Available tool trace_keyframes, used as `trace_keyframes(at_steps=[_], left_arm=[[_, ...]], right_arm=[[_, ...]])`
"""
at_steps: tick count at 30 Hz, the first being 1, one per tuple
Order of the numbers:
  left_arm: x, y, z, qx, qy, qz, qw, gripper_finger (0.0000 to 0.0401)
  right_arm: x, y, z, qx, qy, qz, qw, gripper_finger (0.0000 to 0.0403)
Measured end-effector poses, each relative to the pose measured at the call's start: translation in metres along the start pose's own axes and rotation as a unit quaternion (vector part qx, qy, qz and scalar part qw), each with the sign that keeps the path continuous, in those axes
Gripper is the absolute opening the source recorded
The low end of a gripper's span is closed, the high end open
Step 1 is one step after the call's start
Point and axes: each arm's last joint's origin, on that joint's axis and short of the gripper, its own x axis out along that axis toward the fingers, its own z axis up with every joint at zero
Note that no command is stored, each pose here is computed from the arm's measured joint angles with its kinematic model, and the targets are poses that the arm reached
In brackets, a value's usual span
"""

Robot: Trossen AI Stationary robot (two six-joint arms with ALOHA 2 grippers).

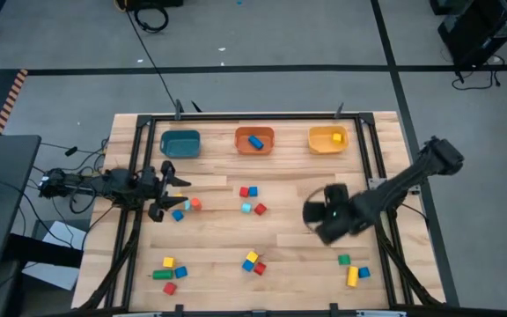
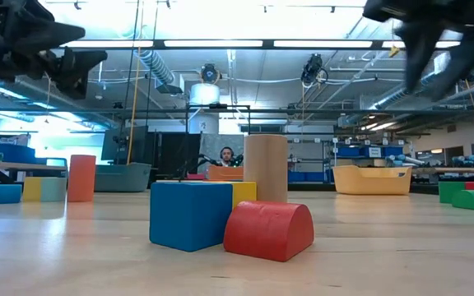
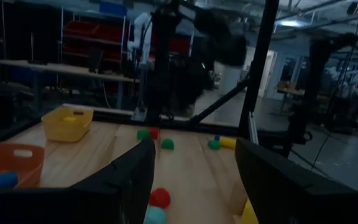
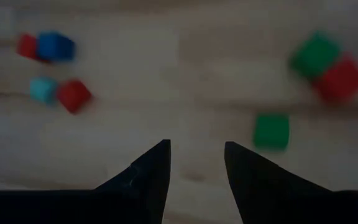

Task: Sort blocks by size
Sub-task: Put the blue half-circle block into the blue bin

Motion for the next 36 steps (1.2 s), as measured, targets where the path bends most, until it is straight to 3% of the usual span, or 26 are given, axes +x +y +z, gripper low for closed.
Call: trace_keyframes(at_steps=[5,10,18,23,32,36], left_arm=[[0.0,-0.001,0.005,-0.002,-0.024,-0.004,1.0,0.0231],[0.0,-0.001,0.008,-0.003,-0.042,-0.006,0.999,0.0231],[0.0,-0.001,0.009,-0.004,-0.047,-0.007,0.999,0.0231],[-0.001,-0.001,0.01,-0.002,-0.052,-0.003,0.999,0.0231],[-0.001,0.003,0.013,-0.057,-0.079,0.067,0.993,0.0231],[0.0,0.004,0.026,-0.05,-0.054,0.131,0.989,0.0231]], right_arm=[[0.015,0.0,-0.04,0.034,0.049,-0.024,0.998,0.0165],[0.025,0.007,-0.059,0.039,0.084,-0.008,0.996,0.0165],[0.022,0.011,-0.046,0.054,0.041,0.024,0.997,0.0165],[0.02,0.009,-0.034,0.042,0.024,0.007,0.999,0.0165],[0.02,0.004,-0.028,0.006,0.005,-0.022,1.0,0.0165],[0.02,0.001,-0.026,-0.02,-0.003,-0.037,0.999,0.0165]])
